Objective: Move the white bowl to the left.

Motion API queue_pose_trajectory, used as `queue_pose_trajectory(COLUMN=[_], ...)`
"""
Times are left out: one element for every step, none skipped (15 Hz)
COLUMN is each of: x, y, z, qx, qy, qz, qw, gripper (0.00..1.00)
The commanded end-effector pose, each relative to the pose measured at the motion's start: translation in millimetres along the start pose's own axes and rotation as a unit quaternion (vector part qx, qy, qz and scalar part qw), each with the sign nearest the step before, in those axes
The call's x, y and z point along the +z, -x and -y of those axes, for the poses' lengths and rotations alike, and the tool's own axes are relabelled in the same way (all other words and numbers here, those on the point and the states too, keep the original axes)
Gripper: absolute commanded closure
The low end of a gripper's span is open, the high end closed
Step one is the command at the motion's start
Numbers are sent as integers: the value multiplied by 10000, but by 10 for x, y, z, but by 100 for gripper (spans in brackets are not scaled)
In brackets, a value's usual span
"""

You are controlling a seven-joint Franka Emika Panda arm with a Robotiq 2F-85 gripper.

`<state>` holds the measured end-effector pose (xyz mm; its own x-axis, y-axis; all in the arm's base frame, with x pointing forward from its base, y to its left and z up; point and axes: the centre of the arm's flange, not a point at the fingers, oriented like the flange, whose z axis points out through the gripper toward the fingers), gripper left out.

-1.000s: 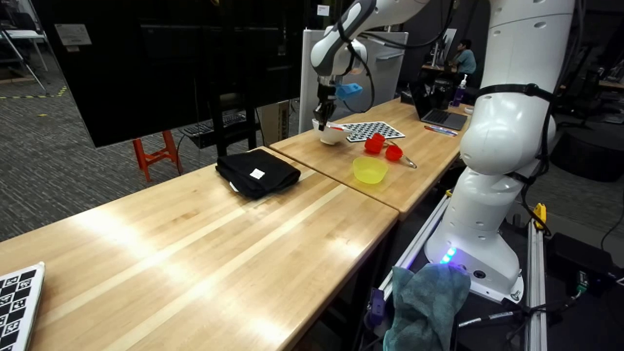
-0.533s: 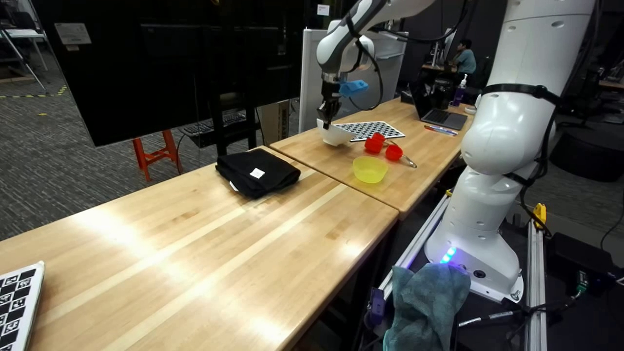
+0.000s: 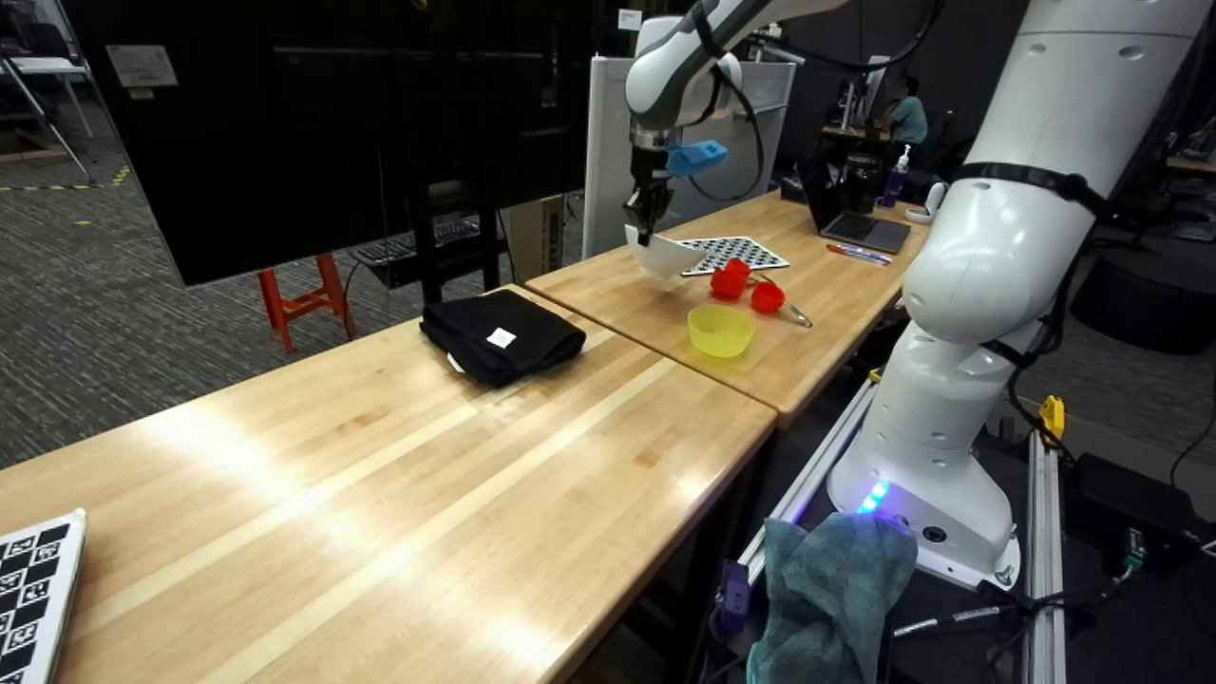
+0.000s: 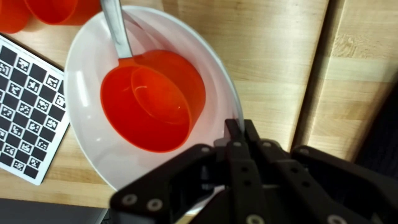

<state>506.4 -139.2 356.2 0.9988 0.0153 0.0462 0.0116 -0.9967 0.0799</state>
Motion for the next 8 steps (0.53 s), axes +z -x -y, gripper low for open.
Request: queue_pose_trajectory(x=[-412, -472, -521, -563, -595, -612, -622, -622], y=[253, 297, 350, 411, 463, 525, 575, 635], z=[305, 374, 461, 573, 671, 822, 952, 1116], qx=[25, 26, 35, 42, 31, 33, 23, 35], qy=[98, 85, 86, 86, 88, 100, 104, 102], qz=[57, 85, 121, 155, 185, 189, 181, 153], qw=[9999, 9999, 9999, 9998, 9998, 9998, 9998, 9998], gripper=[99, 99, 99, 99, 99, 99, 99, 99])
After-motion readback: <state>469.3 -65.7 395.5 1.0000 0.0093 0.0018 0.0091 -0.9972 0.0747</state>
